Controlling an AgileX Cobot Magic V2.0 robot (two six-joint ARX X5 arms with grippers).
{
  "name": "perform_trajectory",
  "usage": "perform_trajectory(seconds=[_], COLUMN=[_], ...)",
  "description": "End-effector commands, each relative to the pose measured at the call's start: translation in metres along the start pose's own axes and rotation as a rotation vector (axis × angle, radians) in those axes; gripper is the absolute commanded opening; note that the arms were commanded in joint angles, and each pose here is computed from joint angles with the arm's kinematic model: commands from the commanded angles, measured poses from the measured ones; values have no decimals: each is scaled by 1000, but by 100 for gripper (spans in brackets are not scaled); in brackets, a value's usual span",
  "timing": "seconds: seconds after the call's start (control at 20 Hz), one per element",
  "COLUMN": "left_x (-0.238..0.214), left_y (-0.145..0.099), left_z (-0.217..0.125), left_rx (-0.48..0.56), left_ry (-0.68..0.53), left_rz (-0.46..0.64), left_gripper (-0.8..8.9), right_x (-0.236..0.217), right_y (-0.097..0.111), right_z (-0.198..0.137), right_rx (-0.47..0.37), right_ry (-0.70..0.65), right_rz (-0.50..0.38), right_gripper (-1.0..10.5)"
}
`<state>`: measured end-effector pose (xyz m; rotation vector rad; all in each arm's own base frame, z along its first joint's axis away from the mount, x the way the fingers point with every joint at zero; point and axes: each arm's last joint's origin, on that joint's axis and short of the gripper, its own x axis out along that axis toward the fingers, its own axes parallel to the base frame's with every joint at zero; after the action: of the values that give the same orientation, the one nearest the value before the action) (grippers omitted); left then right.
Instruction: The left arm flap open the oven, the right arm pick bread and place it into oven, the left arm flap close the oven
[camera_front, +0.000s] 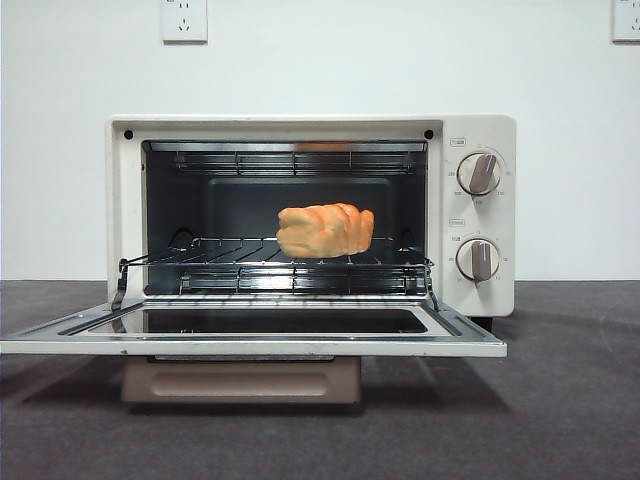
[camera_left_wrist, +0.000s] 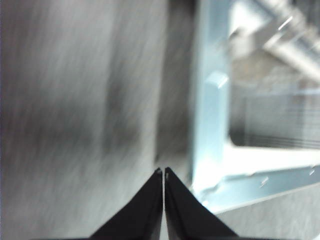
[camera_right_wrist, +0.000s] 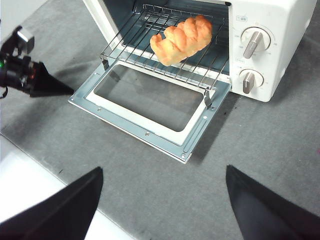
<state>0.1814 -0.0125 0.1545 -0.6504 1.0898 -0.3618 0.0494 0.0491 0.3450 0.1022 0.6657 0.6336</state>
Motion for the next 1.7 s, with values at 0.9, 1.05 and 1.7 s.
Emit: perform_trajectory(seconds=[0.9, 1.05, 1.7], left_x=[24, 23, -2], left_y=[2, -2, -44], left_z=[-1, 4, 61], left_rx=[-58, -72, -64], left_ry=[111, 101, -141], left_rz=[-173, -259, -390], left_gripper=[10, 10, 10], right_x=[-4, -4, -5], right_y=[3, 3, 6], right_z=[8, 8, 15], right_rx=[-10, -6, 21], right_ry=[-61, -62, -138], right_rz=[30, 30, 64], right_gripper=[391, 391, 391])
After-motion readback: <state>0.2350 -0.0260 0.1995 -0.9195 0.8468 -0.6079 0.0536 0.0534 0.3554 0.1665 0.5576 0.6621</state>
